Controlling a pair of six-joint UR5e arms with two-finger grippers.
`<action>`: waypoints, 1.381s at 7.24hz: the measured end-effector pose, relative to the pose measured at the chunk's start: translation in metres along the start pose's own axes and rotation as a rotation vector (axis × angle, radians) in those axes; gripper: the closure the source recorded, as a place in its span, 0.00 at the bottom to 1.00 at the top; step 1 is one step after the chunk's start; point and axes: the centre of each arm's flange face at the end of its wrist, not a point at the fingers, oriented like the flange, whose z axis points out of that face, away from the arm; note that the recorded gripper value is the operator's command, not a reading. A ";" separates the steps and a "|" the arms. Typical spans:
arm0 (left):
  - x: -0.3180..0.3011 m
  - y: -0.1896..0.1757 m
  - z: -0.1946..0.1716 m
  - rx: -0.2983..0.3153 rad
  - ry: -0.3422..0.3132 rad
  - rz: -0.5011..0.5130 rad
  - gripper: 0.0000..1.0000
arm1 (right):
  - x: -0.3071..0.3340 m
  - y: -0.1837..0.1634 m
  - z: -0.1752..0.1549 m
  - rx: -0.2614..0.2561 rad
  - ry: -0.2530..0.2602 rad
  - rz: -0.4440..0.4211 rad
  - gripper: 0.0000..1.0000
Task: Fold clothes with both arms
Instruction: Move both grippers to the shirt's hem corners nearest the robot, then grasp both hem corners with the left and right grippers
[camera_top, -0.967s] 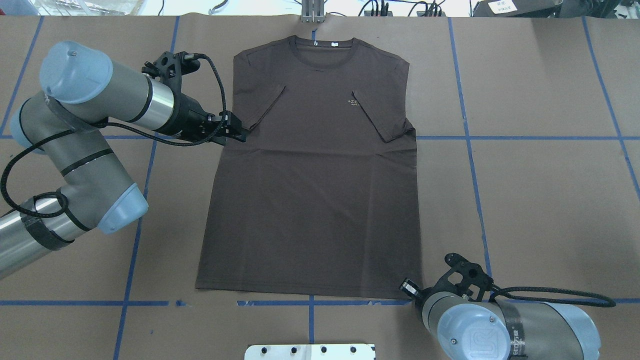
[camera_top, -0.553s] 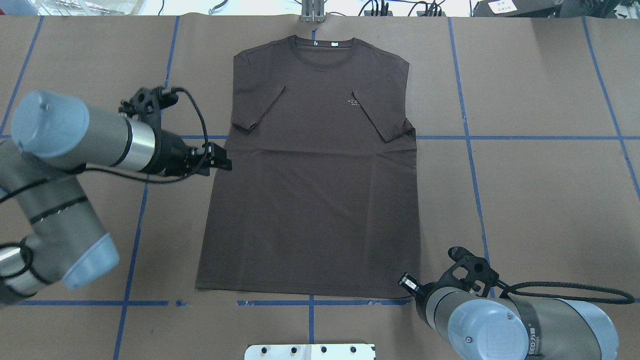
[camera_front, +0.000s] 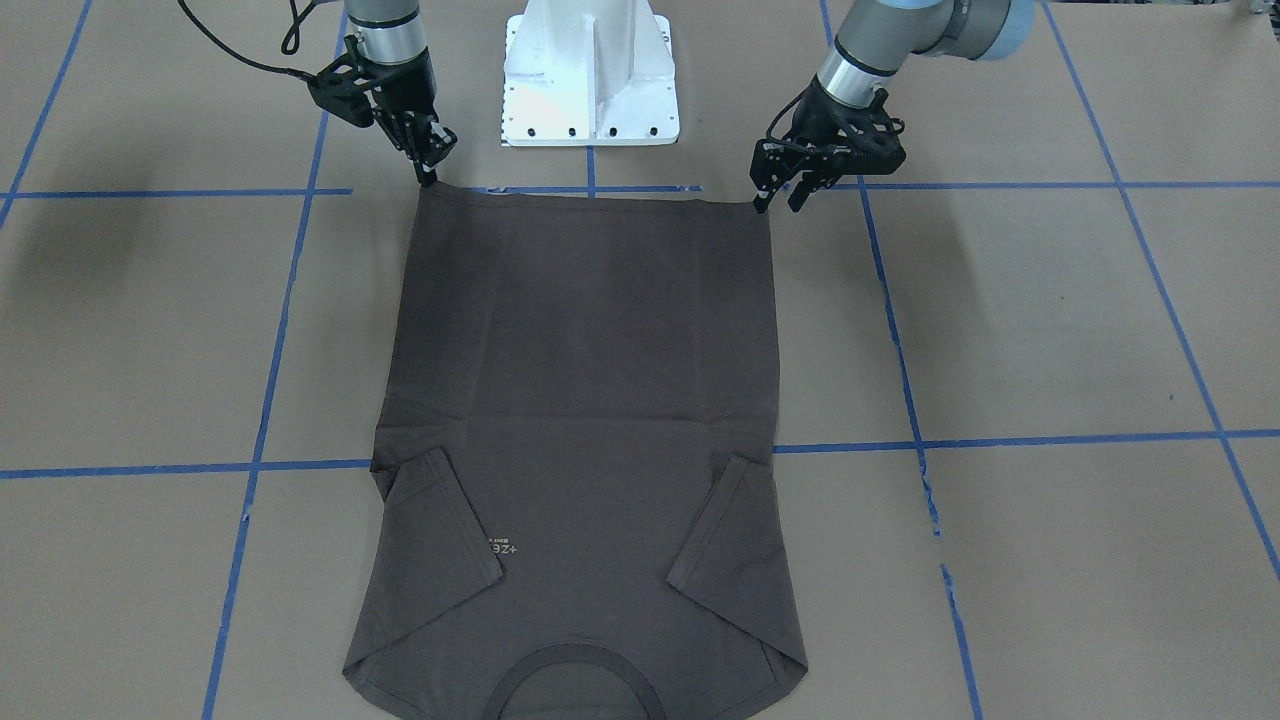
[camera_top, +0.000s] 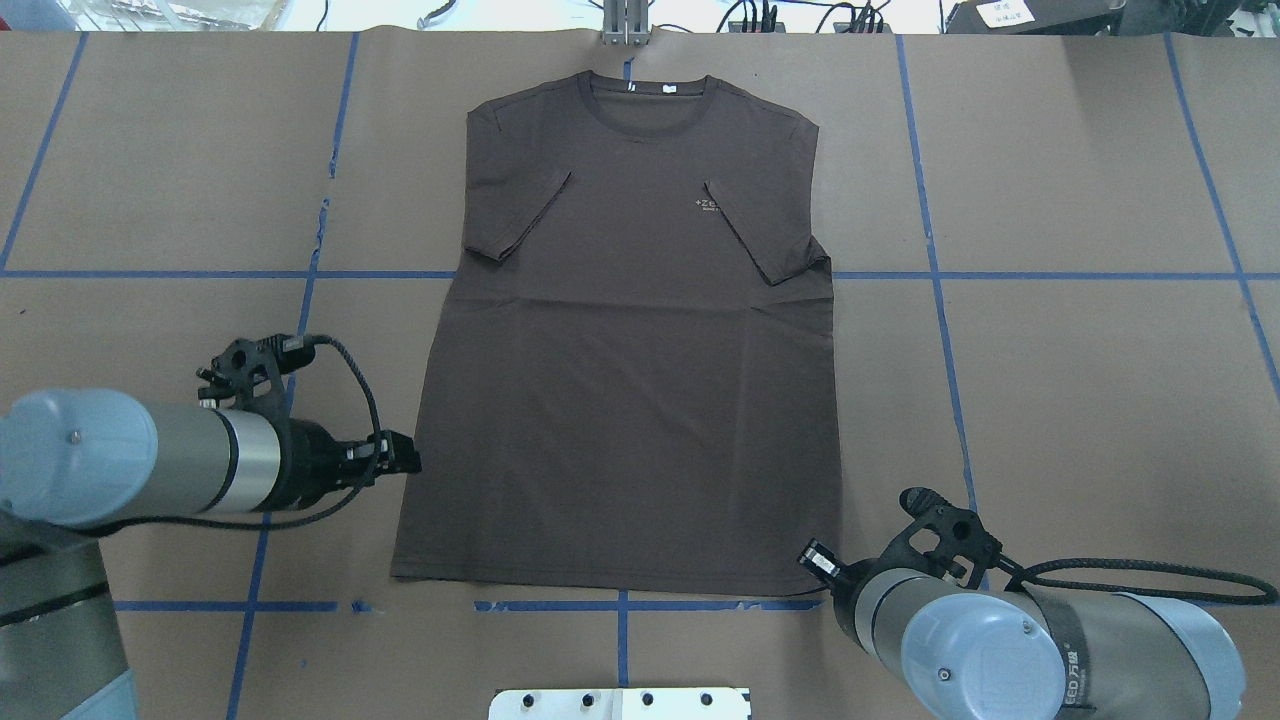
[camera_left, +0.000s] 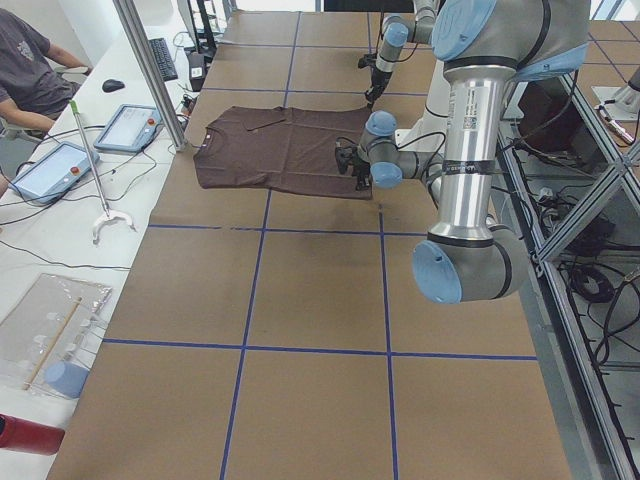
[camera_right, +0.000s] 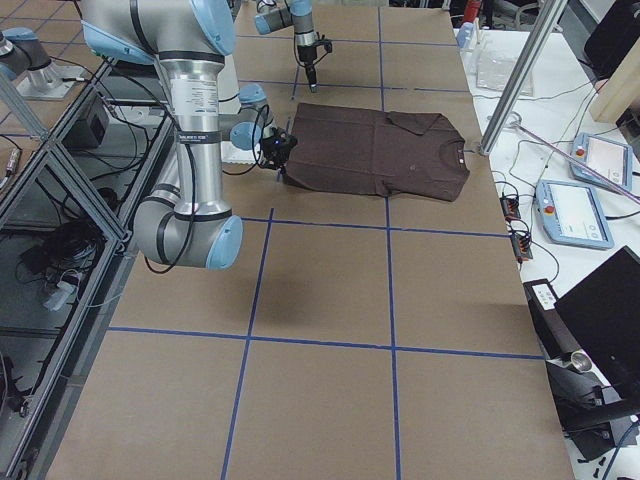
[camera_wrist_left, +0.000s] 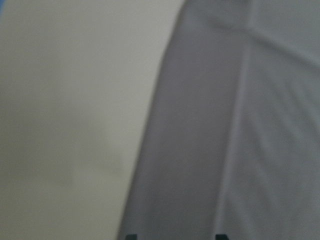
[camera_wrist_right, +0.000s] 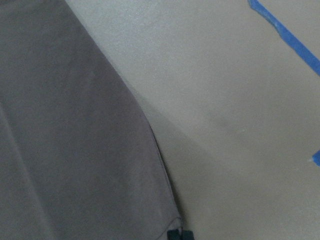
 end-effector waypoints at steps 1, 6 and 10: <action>0.007 0.016 0.012 -0.005 -0.032 -0.005 0.44 | 0.000 -0.001 -0.001 0.000 -0.002 0.002 1.00; 0.014 0.028 0.045 -0.002 -0.134 0.001 0.42 | 0.002 -0.004 -0.003 0.005 -0.003 0.006 1.00; 0.012 0.030 0.048 -0.001 -0.166 -0.007 0.45 | 0.002 -0.003 -0.003 0.004 -0.004 0.005 1.00</action>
